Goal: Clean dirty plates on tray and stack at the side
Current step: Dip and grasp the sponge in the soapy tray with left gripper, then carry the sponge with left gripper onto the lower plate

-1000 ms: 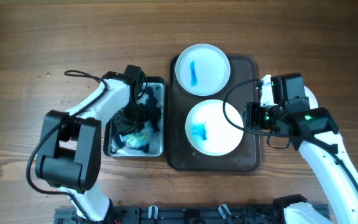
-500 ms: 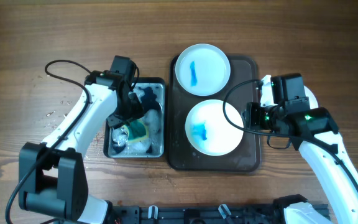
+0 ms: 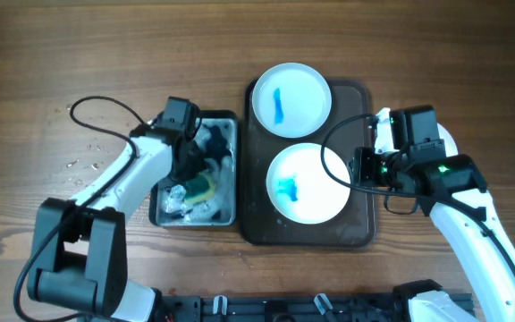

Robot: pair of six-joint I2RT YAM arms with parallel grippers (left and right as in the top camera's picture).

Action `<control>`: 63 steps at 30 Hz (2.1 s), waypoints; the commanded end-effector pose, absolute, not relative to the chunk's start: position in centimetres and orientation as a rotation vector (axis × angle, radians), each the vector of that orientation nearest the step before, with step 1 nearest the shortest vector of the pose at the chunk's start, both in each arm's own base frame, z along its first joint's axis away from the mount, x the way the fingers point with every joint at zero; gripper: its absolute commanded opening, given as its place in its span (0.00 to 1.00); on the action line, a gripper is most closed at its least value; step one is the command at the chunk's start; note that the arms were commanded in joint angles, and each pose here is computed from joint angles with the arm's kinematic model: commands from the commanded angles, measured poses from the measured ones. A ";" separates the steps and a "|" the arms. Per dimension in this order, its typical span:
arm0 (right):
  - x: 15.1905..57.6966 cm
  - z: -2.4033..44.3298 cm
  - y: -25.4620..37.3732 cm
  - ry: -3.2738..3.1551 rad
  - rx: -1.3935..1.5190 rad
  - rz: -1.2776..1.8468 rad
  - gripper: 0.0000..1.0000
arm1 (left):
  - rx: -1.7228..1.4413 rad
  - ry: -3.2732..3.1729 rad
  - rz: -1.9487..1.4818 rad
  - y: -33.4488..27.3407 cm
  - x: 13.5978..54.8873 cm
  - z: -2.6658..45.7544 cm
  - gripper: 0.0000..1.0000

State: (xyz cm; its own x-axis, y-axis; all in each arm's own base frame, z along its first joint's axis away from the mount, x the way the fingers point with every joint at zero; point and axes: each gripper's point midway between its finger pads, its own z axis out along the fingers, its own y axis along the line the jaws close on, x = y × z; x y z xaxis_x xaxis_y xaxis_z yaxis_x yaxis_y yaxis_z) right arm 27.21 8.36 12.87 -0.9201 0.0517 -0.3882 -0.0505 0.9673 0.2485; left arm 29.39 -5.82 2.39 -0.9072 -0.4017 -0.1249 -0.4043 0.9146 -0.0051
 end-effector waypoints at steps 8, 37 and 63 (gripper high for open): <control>27.3 13.2 8.7 2.710 0.007 0.379 0.47 | -0.637 3.022 -0.031 -6.3 26.9 3.7 0.50; 26.6 2.2 8.6 3.047 0.075 0.329 0.35 | -0.179 2.846 -0.522 -14.5 30.6 18.0 0.04; 25.4 -3.2 7.8 2.998 0.272 0.301 0.04 | 0.266 3.049 -0.372 -30.8 28.1 -0.2 0.04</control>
